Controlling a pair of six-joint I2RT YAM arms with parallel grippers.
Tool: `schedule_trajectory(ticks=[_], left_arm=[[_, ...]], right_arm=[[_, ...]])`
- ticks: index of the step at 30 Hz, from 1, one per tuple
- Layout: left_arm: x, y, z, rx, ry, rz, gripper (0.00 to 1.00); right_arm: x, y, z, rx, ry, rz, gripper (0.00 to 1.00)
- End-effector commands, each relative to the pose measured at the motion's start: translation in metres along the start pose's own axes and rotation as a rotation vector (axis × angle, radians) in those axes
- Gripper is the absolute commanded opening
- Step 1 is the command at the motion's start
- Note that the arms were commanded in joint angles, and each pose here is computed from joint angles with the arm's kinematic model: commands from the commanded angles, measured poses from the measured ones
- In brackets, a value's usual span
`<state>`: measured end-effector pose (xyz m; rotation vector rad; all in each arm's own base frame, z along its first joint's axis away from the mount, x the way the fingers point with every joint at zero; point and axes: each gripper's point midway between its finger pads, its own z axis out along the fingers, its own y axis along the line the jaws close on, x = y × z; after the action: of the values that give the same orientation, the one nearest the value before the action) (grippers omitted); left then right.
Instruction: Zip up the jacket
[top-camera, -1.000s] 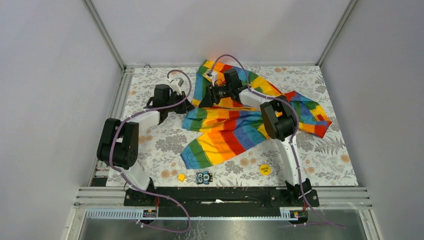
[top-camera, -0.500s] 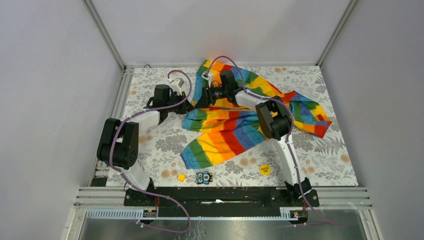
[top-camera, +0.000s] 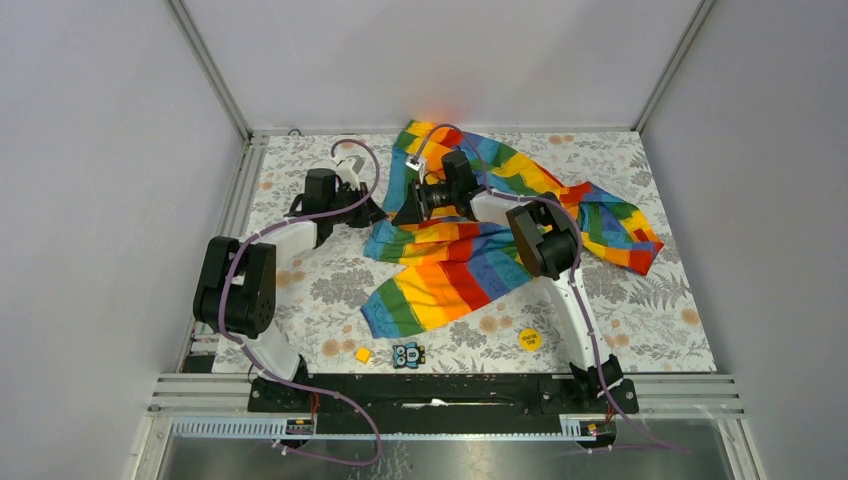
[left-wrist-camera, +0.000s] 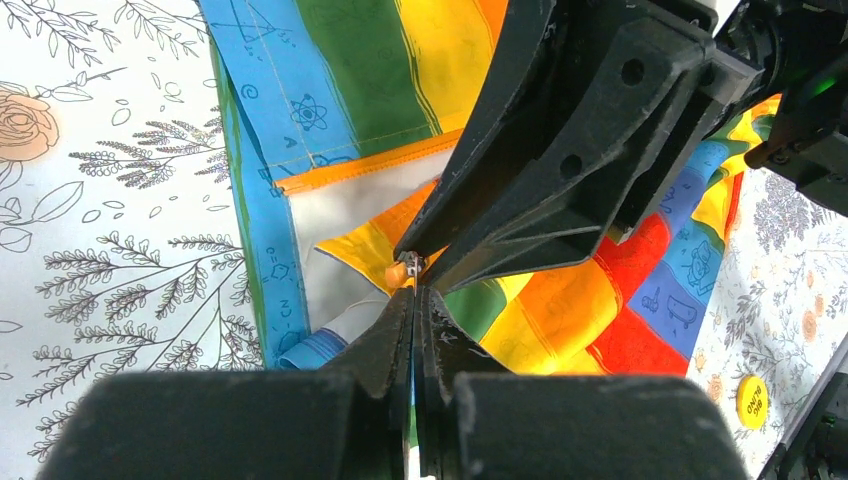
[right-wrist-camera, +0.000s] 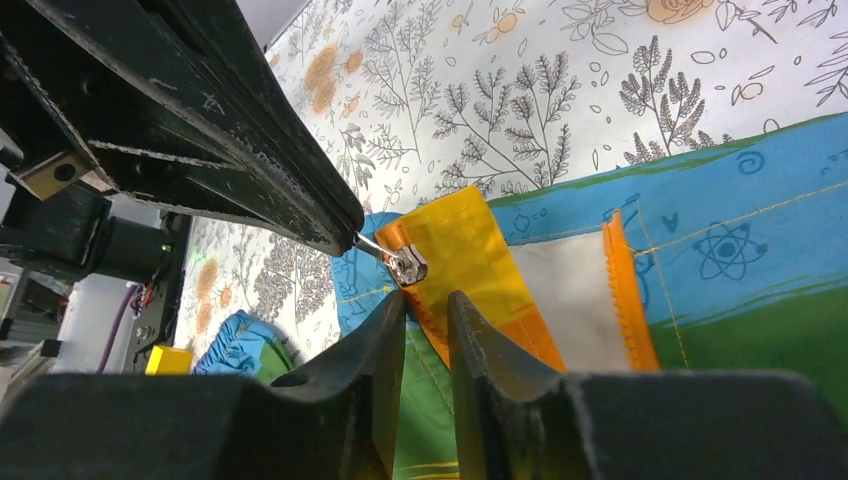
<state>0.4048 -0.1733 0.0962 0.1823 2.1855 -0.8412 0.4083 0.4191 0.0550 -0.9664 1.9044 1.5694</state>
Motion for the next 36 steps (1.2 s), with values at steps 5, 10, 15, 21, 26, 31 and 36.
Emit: schedule_trajectory(ticks=[5,10,15,21,26,31,36], left_arm=[[-0.022,-0.007,-0.003,0.025,-0.040,-0.003,0.00],[-0.030,-0.005,-0.008,0.035,-0.041,-0.098,0.22],[-0.034,0.007,-0.020,0.041,-0.070,-0.236,0.26],[-0.029,0.000,-0.019,0.103,-0.033,-0.267,0.55],[-0.031,0.002,-0.012,-0.022,-0.071,-0.179,0.72],[-0.030,0.006,-0.002,-0.140,-0.069,-0.127,0.72],[-0.025,0.014,-0.004,-0.203,-0.062,-0.128,0.63]], right_arm=[[-0.040,0.033,-0.001,-0.072,-0.103,-0.070,0.00],[-0.043,0.040,-0.005,-0.060,-0.109,-0.077,0.00],[-0.046,0.040,-0.007,-0.040,-0.108,-0.082,0.00],[-0.047,0.033,-0.011,0.036,-0.091,-0.093,0.00],[-0.050,0.031,-0.012,0.062,-0.081,-0.085,0.00],[-0.053,0.033,-0.013,0.067,-0.087,-0.073,0.00],[-0.055,0.027,-0.015,0.136,-0.078,-0.049,0.00]])
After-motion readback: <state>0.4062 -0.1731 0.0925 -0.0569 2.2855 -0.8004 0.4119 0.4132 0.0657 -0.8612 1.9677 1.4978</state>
